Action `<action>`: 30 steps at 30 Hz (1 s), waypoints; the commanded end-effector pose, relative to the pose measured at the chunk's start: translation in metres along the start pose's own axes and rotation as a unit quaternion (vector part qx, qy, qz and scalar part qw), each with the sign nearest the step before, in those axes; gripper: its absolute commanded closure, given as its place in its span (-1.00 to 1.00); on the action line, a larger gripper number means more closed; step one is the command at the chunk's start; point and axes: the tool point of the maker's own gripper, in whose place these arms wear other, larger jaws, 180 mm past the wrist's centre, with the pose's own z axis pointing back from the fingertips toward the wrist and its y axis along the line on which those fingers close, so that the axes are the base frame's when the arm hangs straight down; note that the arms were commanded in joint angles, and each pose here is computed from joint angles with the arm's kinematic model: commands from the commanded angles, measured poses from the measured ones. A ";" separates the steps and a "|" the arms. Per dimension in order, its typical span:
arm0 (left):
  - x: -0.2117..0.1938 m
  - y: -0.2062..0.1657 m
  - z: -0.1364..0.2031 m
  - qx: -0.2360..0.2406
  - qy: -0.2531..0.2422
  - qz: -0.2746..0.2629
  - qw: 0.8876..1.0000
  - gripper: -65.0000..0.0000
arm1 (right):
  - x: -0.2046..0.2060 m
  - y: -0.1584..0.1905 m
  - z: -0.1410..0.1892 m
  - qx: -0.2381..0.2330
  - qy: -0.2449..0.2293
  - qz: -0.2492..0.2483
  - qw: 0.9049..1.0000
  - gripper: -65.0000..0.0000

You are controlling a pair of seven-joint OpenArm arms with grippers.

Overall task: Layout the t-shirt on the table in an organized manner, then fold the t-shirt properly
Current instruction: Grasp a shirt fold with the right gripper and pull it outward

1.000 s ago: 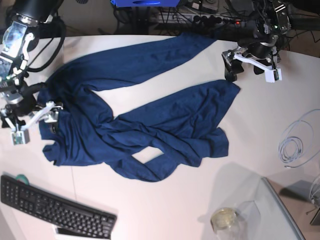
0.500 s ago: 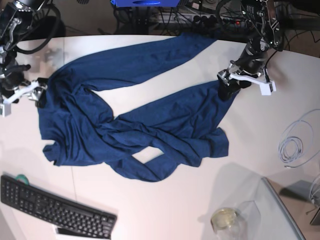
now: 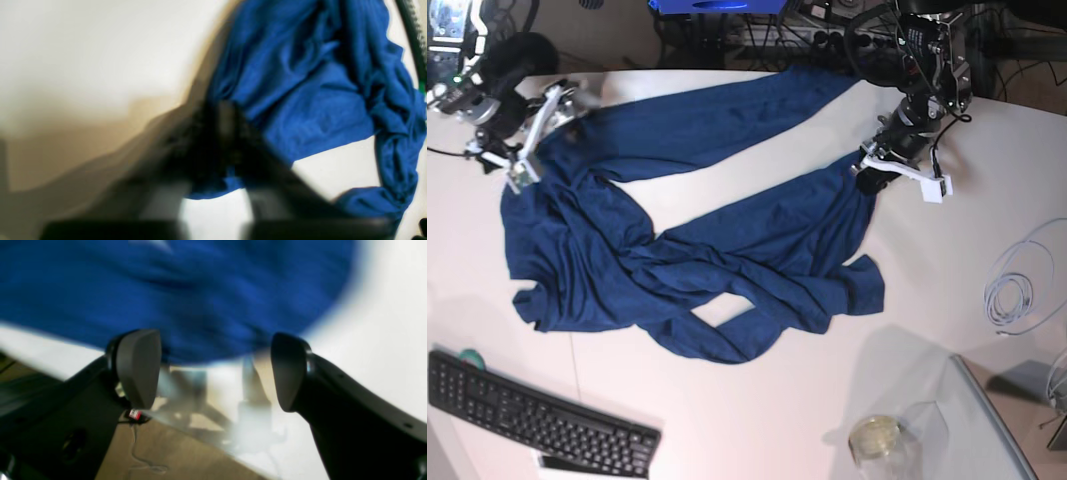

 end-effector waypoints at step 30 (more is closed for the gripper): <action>0.029 0.028 0.014 0.023 -0.011 -0.041 0.999 1.00 | -0.003 0.139 -0.054 0.151 0.060 0.274 0.948 -0.20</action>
